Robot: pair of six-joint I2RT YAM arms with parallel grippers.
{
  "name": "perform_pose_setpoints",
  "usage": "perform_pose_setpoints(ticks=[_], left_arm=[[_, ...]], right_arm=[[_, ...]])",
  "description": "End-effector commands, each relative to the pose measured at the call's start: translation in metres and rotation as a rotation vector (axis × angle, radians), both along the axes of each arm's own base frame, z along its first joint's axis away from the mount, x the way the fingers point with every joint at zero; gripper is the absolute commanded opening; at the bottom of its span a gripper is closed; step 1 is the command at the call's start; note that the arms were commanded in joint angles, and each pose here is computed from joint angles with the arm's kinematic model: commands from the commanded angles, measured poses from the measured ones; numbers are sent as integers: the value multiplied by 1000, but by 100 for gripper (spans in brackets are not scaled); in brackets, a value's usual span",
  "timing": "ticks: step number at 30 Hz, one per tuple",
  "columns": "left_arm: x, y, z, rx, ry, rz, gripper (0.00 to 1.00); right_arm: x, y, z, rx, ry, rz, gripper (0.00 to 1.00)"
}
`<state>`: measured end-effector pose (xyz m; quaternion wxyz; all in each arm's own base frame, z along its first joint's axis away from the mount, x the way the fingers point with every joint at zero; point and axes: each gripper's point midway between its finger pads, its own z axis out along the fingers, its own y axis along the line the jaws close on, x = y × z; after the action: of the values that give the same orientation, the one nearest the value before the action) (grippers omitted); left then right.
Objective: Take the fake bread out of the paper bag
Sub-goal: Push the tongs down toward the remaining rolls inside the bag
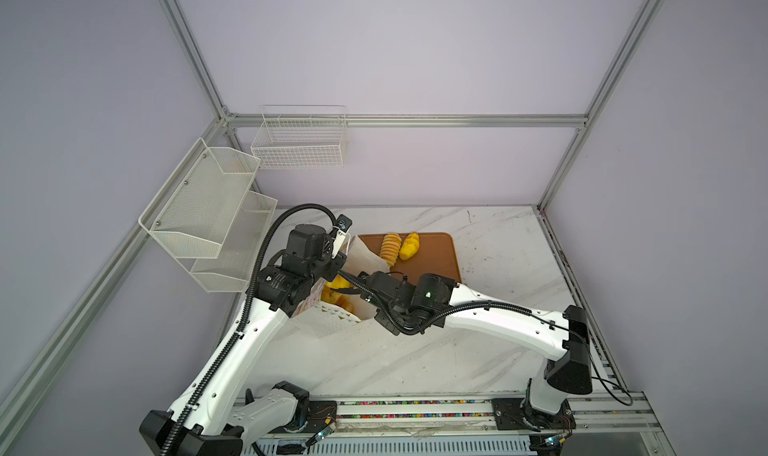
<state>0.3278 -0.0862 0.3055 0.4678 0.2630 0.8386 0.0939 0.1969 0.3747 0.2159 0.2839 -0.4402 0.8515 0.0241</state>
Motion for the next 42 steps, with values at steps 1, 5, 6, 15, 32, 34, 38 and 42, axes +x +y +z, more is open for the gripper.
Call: perform_pose_setpoints(ticks=[1, 5, 6, 15, 32, 34, 38, 42], left_arm=[[1, 9, 35, -41, -96, 59, 0], [1, 15, 35, -45, -98, 87, 0], [1, 16, 34, -43, -98, 92, 0], [6, 24, 28, -47, -88, 139, 0], [5, 14, 16, -72, -72, 92, 0], [3, 16, 15, -68, -73, 96, 0], [3, 17, 9, -59, -63, 98, 0], [4, 15, 6, -60, -56, 94, 0]], right_arm=[[5, -9, 22, 66, -34, -69, 4], [7, -17, 25, 69, -47, -117, 4], [8, -18, 28, 79, -53, -127, 4], [16, -25, 30, 175, -47, -228, 6], [27, 13, 85, 488, 97, -269, 7], [31, 7, 84, 505, 108, -278, 7], [33, 2, 73, 518, 135, -287, 7], [29, 2, 67, 562, 150, -262, 7]])
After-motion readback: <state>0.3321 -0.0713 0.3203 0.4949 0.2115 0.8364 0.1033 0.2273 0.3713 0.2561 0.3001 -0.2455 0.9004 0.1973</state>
